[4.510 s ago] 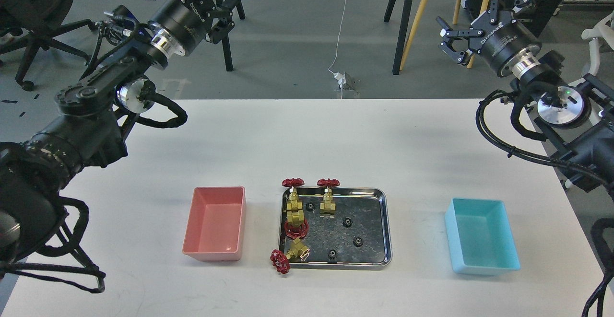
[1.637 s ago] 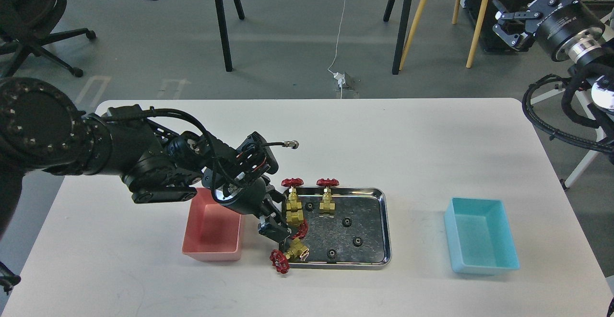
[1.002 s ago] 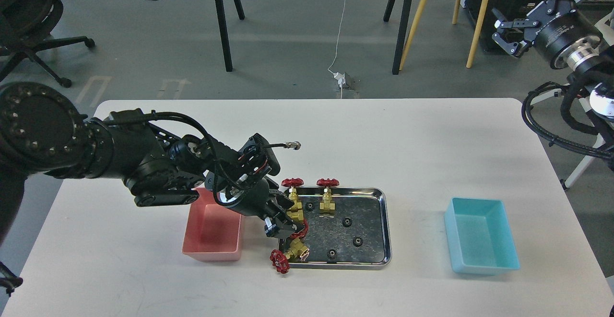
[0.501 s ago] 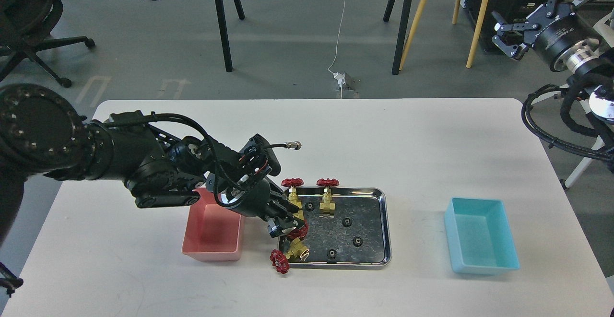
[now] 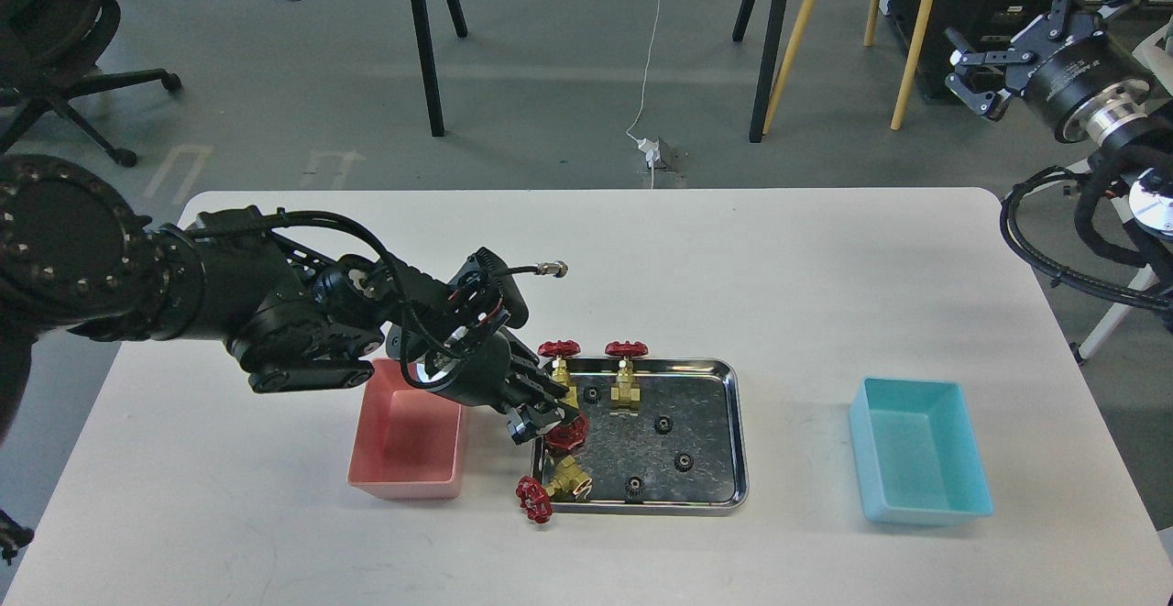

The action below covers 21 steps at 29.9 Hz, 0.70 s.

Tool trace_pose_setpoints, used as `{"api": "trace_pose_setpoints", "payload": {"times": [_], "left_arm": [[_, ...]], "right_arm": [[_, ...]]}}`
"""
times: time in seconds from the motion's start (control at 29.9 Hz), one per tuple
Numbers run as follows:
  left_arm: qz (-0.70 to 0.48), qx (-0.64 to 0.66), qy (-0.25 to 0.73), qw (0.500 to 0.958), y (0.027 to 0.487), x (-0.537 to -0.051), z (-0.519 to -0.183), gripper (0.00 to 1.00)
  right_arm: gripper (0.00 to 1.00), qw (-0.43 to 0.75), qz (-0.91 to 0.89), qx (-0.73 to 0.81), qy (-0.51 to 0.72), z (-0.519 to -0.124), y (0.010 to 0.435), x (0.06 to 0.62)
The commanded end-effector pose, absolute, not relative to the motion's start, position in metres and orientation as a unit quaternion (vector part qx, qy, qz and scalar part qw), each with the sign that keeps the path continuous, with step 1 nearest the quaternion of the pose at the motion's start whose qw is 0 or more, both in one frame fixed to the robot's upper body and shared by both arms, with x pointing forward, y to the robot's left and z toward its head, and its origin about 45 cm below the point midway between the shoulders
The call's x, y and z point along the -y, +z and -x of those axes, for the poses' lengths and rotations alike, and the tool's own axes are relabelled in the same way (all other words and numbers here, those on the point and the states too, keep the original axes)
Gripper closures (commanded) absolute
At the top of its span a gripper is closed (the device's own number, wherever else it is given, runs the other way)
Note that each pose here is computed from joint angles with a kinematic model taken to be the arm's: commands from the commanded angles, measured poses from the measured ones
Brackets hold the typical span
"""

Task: Place valve in pink box and gear in blue box
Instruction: 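Close the left gripper on the red-handled brass valve and lift it, then carry the valve with the left gripper into the pink box and release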

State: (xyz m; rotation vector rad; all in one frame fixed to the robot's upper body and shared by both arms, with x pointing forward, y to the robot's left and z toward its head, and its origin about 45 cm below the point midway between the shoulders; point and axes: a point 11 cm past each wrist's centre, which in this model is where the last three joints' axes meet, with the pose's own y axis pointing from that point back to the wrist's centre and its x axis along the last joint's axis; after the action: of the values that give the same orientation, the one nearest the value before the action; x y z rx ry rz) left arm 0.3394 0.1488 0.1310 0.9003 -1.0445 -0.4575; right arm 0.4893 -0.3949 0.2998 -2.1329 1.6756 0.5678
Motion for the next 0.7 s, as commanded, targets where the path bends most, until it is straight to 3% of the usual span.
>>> {"api": "trace_pose_setpoints", "payload": {"times": [0.0,0.2,0.4,0.67], "left_arm": [[-0.418,0.475,-0.201,0.748,0.135,-0.159,-0.343,0.87],[-0.407,0.47,-0.187,0.761,0.159,-0.165,-0.34,0.87],[-0.403,0.471,-0.167,0.767,0.182,-0.174,-0.342,0.87],[-0.425,0.464,-0.128,0.766,0.208,-0.227,-0.342,0.87]], "right_arm": [[0.01,0.185,0.757,-0.594,0.201,-0.49,0.301,0.395],[0.01,0.19,0.759,-0.591,0.194,-0.493,0.31,0.393],[0.01,0.211,0.772,-0.577,0.163,-0.507,0.355,0.384],[0.01,0.211,0.772,-0.578,0.158,-0.509,0.361,0.384]]}}
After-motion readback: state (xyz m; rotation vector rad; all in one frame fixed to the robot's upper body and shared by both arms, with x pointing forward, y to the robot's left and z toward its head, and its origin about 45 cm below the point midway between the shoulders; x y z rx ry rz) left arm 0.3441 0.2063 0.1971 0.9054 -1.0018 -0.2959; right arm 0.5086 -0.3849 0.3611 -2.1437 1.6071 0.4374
